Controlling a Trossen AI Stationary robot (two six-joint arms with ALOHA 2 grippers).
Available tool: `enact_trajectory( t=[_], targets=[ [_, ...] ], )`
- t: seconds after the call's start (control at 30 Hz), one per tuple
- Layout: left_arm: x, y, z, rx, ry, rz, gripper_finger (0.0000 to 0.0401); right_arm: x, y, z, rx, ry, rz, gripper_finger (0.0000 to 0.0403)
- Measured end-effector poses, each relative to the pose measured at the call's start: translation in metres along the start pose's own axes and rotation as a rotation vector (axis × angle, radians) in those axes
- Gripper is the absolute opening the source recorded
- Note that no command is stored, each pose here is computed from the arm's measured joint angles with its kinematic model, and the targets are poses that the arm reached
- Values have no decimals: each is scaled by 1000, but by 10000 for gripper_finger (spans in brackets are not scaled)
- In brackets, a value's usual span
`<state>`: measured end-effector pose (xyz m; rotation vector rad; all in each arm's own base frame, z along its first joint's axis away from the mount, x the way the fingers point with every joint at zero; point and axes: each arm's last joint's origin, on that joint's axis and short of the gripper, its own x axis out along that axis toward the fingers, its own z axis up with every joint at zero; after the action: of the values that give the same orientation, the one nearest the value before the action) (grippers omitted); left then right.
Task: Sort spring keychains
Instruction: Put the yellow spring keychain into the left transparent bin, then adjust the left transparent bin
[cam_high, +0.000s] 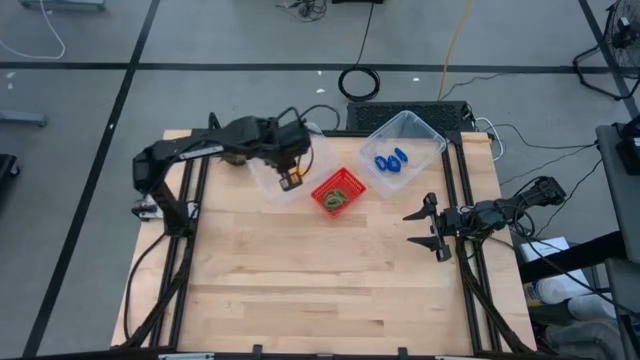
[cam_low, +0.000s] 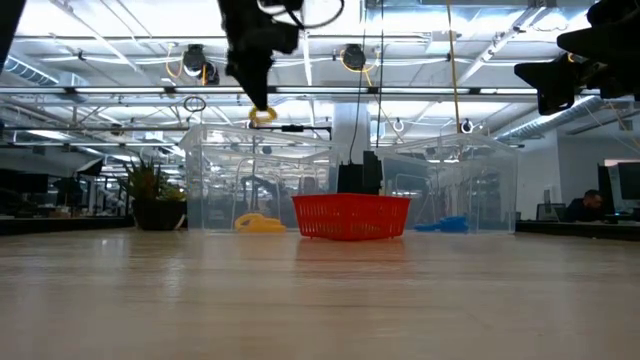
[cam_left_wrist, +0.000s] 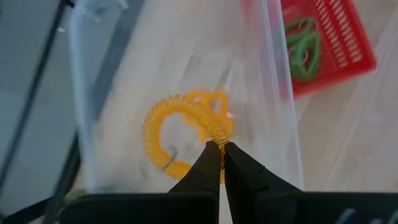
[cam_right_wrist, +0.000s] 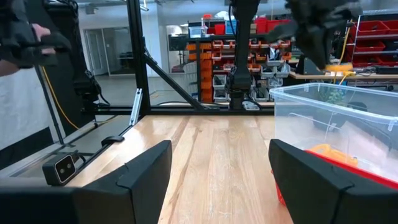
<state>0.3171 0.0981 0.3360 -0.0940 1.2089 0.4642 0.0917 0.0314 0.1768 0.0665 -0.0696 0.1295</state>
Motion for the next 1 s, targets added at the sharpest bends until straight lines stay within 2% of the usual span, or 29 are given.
enact_trajectory(
  t=[0.1,0.4,0.7,0.8,1.0],
  targets=[
    [21,4,10,-21,13,-49,4,0,0,0,0,0,0,256],
    [74,12,22,-45,80,-41,4,0,0,0,0,0,0,256],
    [111,18,10,-67,165,-42,6,0,0,0,0,0,0,256],
    [115,18,8,-94,174,-66,33,0,0,0,0,0,0,256],
    [115,18,8,-120,174,-66,119,0,0,0,0,0,0,256]
  ],
)
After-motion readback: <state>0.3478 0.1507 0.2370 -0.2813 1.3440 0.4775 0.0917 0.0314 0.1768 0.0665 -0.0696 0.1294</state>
